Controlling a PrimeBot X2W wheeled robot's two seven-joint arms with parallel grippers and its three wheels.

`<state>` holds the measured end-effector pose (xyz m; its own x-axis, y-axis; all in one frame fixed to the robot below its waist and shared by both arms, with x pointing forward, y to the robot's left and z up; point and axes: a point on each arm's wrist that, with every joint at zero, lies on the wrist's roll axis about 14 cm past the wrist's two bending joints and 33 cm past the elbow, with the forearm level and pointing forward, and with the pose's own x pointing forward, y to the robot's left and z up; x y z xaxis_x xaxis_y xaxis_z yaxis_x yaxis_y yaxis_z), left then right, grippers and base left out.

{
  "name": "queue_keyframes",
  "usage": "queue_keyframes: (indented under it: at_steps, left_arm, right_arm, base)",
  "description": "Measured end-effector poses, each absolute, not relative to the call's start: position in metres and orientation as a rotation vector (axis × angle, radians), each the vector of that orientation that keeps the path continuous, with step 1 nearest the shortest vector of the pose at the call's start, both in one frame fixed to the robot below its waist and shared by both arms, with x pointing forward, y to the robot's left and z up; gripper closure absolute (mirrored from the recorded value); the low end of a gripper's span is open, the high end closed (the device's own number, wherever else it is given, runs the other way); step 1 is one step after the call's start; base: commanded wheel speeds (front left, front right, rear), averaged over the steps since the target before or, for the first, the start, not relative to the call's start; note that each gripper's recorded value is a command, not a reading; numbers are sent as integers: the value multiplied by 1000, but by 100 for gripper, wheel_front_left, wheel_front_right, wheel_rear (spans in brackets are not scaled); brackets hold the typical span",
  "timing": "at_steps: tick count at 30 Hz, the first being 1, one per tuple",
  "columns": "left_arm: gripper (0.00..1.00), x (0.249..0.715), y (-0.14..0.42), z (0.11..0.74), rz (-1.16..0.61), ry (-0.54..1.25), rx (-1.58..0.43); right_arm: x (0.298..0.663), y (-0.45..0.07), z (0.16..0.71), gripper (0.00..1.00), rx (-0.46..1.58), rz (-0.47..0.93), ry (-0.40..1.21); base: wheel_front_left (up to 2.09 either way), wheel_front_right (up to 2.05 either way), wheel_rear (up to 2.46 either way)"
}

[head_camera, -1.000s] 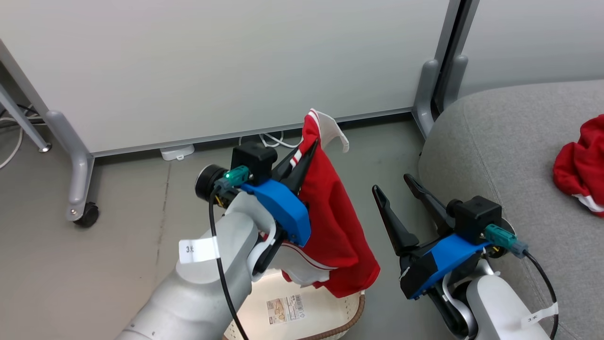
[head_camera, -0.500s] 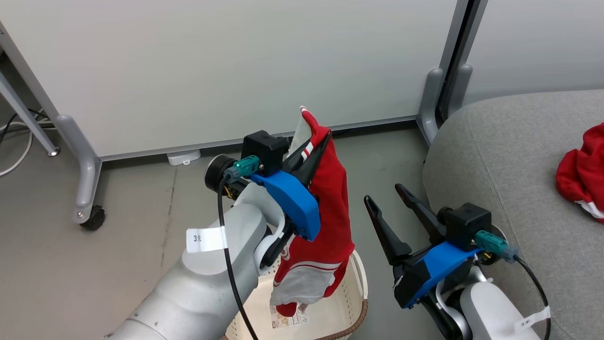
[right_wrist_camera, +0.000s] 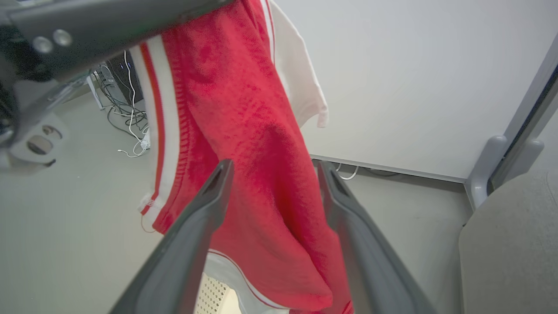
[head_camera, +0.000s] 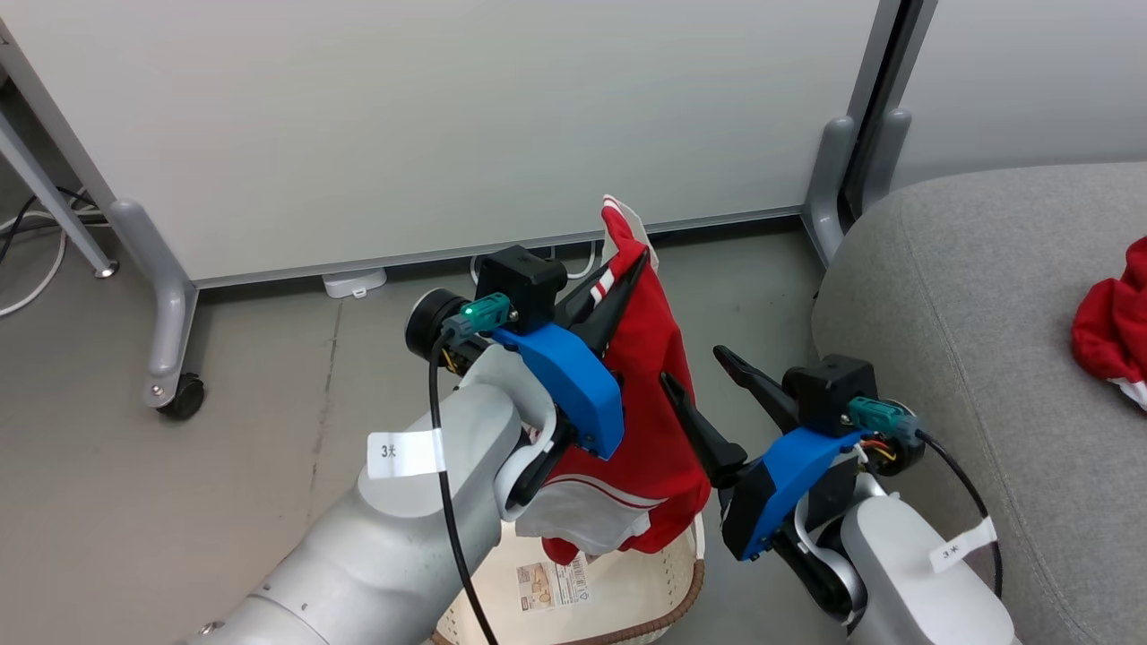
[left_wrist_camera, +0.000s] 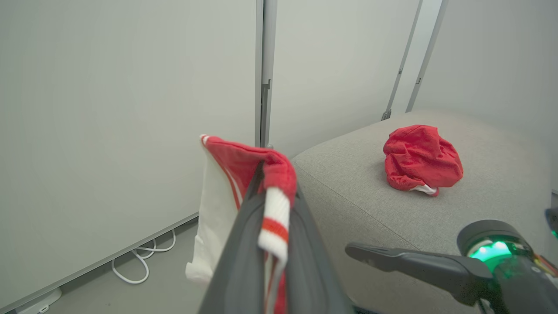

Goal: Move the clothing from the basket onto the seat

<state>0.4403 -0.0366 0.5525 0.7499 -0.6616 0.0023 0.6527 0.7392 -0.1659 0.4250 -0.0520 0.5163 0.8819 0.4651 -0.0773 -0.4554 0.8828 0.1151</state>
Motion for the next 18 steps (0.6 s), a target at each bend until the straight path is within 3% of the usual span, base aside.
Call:
queue_keyframes:
  at_steps: [18]
  left_arm:
    - [100,431,-40,552,-749,70,-181]
  right_arm:
    - [444,-15,491,0,55,570,202]
  base:
    - [0,0,0]
